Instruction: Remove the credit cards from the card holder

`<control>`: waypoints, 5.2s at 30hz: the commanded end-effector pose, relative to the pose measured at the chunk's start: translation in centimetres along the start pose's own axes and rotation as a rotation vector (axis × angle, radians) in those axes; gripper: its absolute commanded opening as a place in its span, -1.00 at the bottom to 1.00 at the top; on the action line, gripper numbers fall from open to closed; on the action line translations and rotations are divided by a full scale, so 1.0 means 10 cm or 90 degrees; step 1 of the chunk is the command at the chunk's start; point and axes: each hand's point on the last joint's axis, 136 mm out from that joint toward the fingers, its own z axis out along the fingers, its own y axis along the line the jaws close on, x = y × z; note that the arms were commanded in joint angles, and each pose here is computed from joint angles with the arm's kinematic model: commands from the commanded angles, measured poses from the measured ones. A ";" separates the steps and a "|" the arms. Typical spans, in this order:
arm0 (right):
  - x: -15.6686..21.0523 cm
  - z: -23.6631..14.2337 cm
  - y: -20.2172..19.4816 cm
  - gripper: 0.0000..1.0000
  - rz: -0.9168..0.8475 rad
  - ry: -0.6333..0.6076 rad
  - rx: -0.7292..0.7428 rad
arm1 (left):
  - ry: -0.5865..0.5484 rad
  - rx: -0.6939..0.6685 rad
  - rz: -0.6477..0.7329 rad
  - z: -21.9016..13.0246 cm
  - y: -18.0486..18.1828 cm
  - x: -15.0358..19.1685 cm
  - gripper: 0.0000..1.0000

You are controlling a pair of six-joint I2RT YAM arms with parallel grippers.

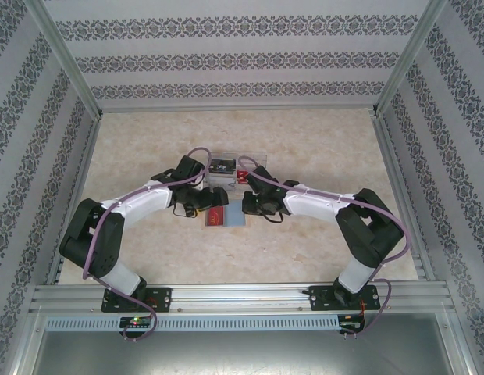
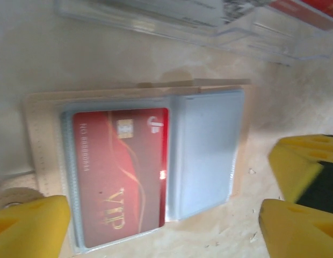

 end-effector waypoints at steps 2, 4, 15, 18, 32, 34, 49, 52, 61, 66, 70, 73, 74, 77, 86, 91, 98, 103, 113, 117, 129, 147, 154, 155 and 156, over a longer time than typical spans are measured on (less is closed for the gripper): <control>-0.09 -0.07 0.38 -0.61 0.003 -0.005 -0.061 | 0.007 -0.031 -0.014 -0.02 0.21 0.06 0.49; -0.09 -0.03 0.52 -0.63 0.005 0.005 -0.091 | 0.008 -0.040 -0.019 -0.01 0.27 0.07 0.26; 0.05 0.24 0.75 -0.65 0.053 0.055 -0.140 | 0.024 -0.049 -0.033 0.12 0.37 0.13 -0.49; 0.09 0.29 0.72 -0.65 0.067 0.061 -0.138 | 0.026 -0.068 -0.038 0.13 0.44 0.15 -0.51; 0.23 0.43 0.62 -0.67 0.094 0.097 -0.130 | 0.038 -0.100 -0.061 0.23 0.60 0.21 -0.65; 0.25 0.44 0.59 -0.67 0.098 0.101 -0.127 | 0.041 -0.097 -0.062 0.23 0.59 0.22 -0.65; 0.32 0.51 0.54 -0.66 0.106 0.124 -0.123 | 0.052 -0.065 -0.063 0.28 0.51 0.24 -0.65; 0.32 0.52 0.53 -0.66 0.107 0.124 -0.121 | 0.055 -0.057 -0.060 0.28 0.49 0.24 -0.65; 0.30 0.45 0.50 -0.66 0.094 0.116 -0.107 | 0.051 -0.072 -0.062 0.26 0.52 0.23 -0.64; 0.26 0.35 0.44 -0.64 0.075 0.096 -0.087 | 0.039 -0.064 -0.052 0.19 0.45 0.17 -0.63; 0.23 0.29 0.31 -0.63 0.060 0.080 -0.053 | 0.034 -0.060 -0.045 0.17 0.41 0.15 -0.59; 0.25 0.30 0.24 -0.63 0.061 0.082 -0.043 | 0.034 -0.055 -0.043 0.17 0.39 0.14 -0.58; 0.26 0.31 0.22 -0.64 0.064 0.084 -0.042 | 0.033 -0.053 -0.041 0.16 0.38 0.14 -0.58; 0.31 0.36 0.21 -0.64 0.066 0.094 -0.040 | 0.029 -0.053 -0.037 0.15 0.36 0.12 -0.55; 0.34 0.41 0.21 -0.65 0.067 0.104 -0.041 | 0.053 -0.044 -0.035 0.25 0.33 0.19 -0.46; 0.35 0.43 0.22 -0.65 0.070 0.107 -0.043 | 0.060 -0.017 -0.033 0.29 0.25 0.20 -0.39; 0.37 0.45 0.21 -0.65 0.073 0.110 -0.042 | 0.063 -0.006 -0.020 0.30 0.18 0.21 -0.36; 0.37 0.45 0.21 -0.65 0.073 0.111 -0.042 | 0.064 -0.002 -0.020 0.31 0.16 0.21 -0.31; 0.36 0.43 0.20 -0.65 0.072 0.108 -0.042 | 0.051 0.000 -0.009 0.26 0.11 0.16 -0.30; 0.24 0.29 0.20 -0.64 0.060 0.079 -0.037 | 0.062 -0.045 -0.018 0.29 0.26 0.20 -0.36; 0.13 0.06 -0.28 -0.48 0.064 0.049 0.034 | 0.058 -0.047 -0.016 0.26 0.24 0.18 -0.36; 0.28 0.24 -0.30 -0.49 0.063 0.081 0.040 | 0.075 -0.032 -0.001 0.33 0.15 0.25 -0.37; 0.13 0.05 -0.27 -0.49 0.046 0.037 0.057 | 0.082 -0.051 -0.007 0.37 0.21 0.26 -0.37; 0.08 0.01 -0.23 -0.49 0.042 0.024 0.051 | 0.083 -0.053 -0.007 0.38 0.22 0.26 -0.37; 0.05 -0.03 -0.19 -0.49 0.039 0.015 0.042 | 0.084 -0.053 -0.008 0.38 0.22 0.26 -0.38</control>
